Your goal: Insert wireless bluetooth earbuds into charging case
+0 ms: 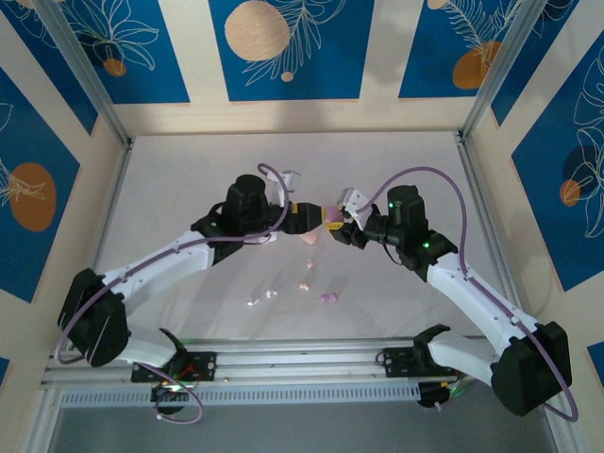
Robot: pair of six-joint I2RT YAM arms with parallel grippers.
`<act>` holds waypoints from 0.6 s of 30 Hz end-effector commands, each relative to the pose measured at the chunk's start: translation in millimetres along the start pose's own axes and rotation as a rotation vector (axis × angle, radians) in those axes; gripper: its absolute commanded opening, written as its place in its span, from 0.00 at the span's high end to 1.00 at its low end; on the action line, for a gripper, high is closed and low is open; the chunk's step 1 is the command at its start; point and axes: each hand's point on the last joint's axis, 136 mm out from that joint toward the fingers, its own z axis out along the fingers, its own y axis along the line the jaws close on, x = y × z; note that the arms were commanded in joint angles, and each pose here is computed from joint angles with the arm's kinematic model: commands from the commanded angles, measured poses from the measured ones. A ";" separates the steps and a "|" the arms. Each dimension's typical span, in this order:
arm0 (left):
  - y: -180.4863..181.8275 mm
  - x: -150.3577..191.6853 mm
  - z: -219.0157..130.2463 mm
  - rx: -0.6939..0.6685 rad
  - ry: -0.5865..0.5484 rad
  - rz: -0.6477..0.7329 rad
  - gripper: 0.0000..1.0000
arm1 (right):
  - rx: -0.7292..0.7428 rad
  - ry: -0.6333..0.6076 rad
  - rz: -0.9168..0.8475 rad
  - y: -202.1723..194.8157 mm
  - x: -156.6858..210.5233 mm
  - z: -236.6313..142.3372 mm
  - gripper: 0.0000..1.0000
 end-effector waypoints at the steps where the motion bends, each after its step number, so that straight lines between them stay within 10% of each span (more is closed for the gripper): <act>1: -11.0 -7.5 10.0 0.011 0.000 0.026 0.38 | -0.020 -0.033 -0.032 4.9 -5.1 0.0 0.68; 10: -7.2 -6.4 29.1 -0.001 0.026 -0.012 0.53 | -0.021 -0.044 -0.053 7.0 -3.4 -1.0 0.67; 18: -3.8 -7.7 32.4 -0.005 0.014 -0.106 0.87 | 0.019 -0.056 -0.083 3.4 -7.4 -7.7 0.64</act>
